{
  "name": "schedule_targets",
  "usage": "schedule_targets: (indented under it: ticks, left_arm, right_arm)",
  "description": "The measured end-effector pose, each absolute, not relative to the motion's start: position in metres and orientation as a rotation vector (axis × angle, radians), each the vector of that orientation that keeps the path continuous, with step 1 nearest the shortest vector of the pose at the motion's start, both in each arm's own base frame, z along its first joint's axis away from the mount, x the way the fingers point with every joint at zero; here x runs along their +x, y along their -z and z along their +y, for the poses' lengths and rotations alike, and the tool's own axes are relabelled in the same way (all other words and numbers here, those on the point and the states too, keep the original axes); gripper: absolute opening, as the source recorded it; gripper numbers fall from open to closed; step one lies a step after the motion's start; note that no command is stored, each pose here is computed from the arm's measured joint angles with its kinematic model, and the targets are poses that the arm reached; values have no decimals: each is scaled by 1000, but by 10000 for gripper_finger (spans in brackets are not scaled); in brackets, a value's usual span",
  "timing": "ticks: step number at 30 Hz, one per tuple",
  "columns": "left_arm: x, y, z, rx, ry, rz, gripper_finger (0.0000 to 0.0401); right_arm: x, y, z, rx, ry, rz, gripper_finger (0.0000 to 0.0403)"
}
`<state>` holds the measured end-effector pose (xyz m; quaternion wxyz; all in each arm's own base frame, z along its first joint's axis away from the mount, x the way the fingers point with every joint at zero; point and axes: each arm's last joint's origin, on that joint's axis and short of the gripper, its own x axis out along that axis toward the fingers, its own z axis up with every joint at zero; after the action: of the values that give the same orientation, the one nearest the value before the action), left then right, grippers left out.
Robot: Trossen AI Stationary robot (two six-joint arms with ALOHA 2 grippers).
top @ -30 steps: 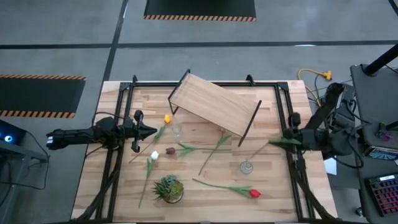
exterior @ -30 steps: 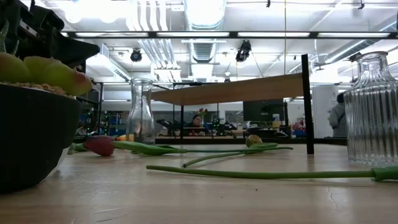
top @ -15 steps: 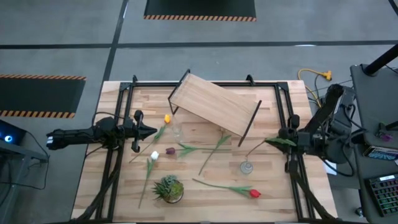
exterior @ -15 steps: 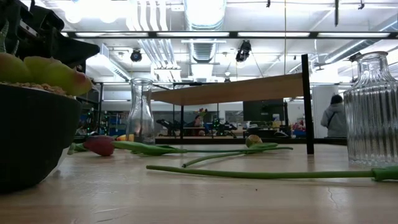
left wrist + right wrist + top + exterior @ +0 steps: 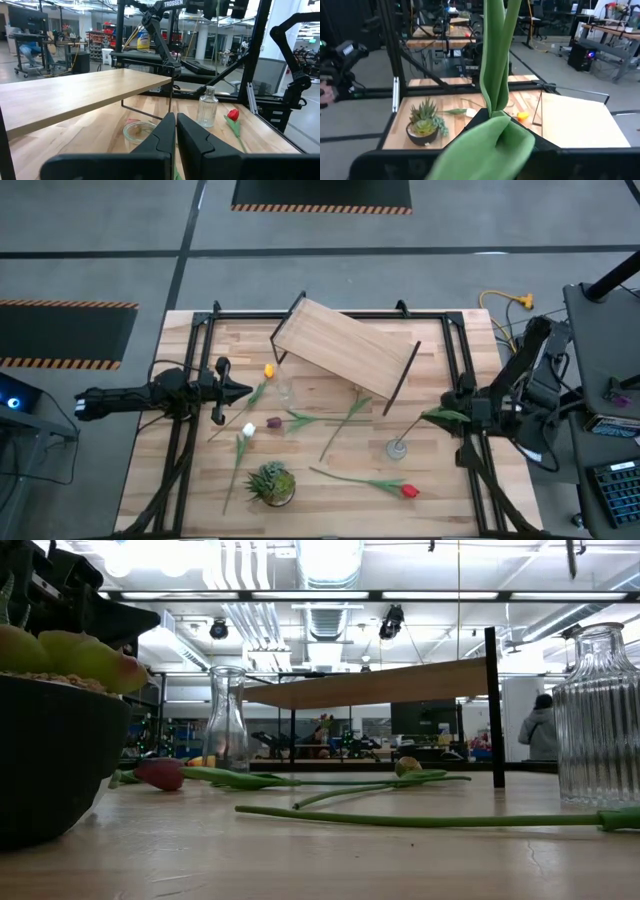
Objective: Pick and place flowers into a vace then onto a shelf
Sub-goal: Put the black tulip into the right transparent vase
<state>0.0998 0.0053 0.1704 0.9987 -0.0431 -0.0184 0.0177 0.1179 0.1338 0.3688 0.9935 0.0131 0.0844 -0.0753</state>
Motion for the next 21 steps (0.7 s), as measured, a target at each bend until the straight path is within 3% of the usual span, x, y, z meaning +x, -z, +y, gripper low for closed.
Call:
schedule_targets:
  ticks: [21]
  left_arm:
    - [100, -170, 5, -86, -35, -37, 0]
  right_arm:
    - [123, -353, 143, -22, 137, 212, 13]
